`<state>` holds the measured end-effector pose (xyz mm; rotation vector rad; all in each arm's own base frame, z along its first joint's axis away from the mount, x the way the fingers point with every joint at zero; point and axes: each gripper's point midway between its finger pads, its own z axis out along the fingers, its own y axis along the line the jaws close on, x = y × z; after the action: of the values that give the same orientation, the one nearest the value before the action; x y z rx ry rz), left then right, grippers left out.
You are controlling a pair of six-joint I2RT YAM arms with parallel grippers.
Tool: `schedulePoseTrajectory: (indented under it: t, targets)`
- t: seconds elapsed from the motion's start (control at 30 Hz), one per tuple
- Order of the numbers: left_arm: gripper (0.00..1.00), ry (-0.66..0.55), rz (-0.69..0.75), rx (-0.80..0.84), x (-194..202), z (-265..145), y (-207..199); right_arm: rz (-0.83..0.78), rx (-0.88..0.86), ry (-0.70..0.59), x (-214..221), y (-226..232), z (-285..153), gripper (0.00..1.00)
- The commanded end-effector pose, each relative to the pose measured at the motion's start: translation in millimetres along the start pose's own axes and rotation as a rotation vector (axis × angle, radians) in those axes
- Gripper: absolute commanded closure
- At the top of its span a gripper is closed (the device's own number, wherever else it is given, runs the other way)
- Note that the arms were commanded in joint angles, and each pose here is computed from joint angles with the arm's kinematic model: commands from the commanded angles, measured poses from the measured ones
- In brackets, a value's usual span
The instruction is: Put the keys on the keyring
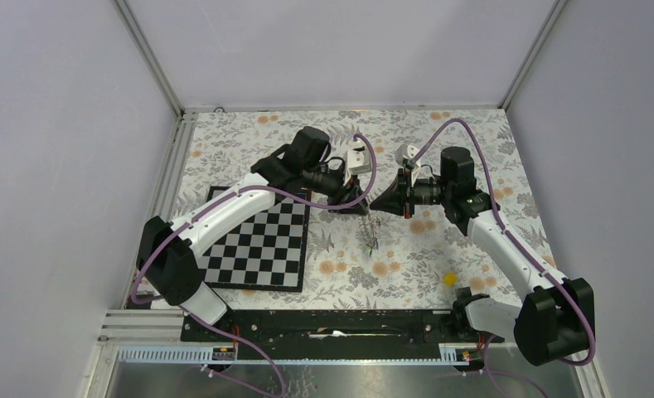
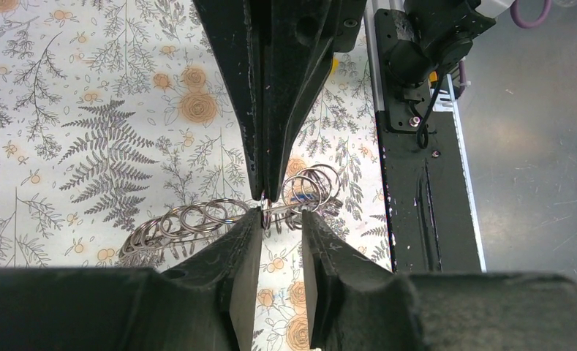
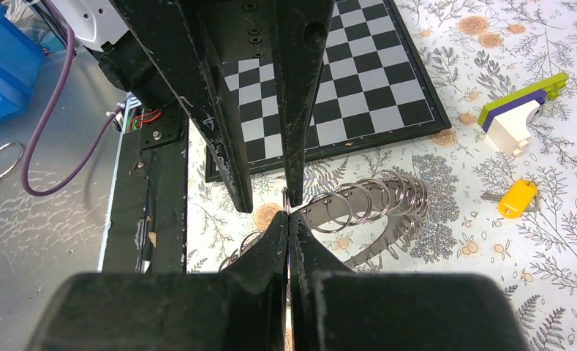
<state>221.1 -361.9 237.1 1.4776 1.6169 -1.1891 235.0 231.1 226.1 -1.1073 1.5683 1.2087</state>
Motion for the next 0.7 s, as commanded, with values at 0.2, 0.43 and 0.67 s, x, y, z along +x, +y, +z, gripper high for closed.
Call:
schedulePoseTrajectory:
  t: [0.2, 0.43, 0.67]
  targets:
    - [0.8, -0.064, 0.069, -0.001, -25.3, -6.6, -1.9, -0.062, -0.003, -0.035, -17.1, 0.9, -0.5, 1.0]
    - [0.8, -0.054, 0.062, -0.017, -22.3, -5.2, 2.4, -0.065, -0.009, -0.039, -18.8, 2.5, -0.7, 1.0]
    - [0.78, -0.047, 0.055, -0.018, -19.0, -2.4, 5.1, -0.063, -0.012, -0.04, -19.7, 3.0, -0.6, 1.0]
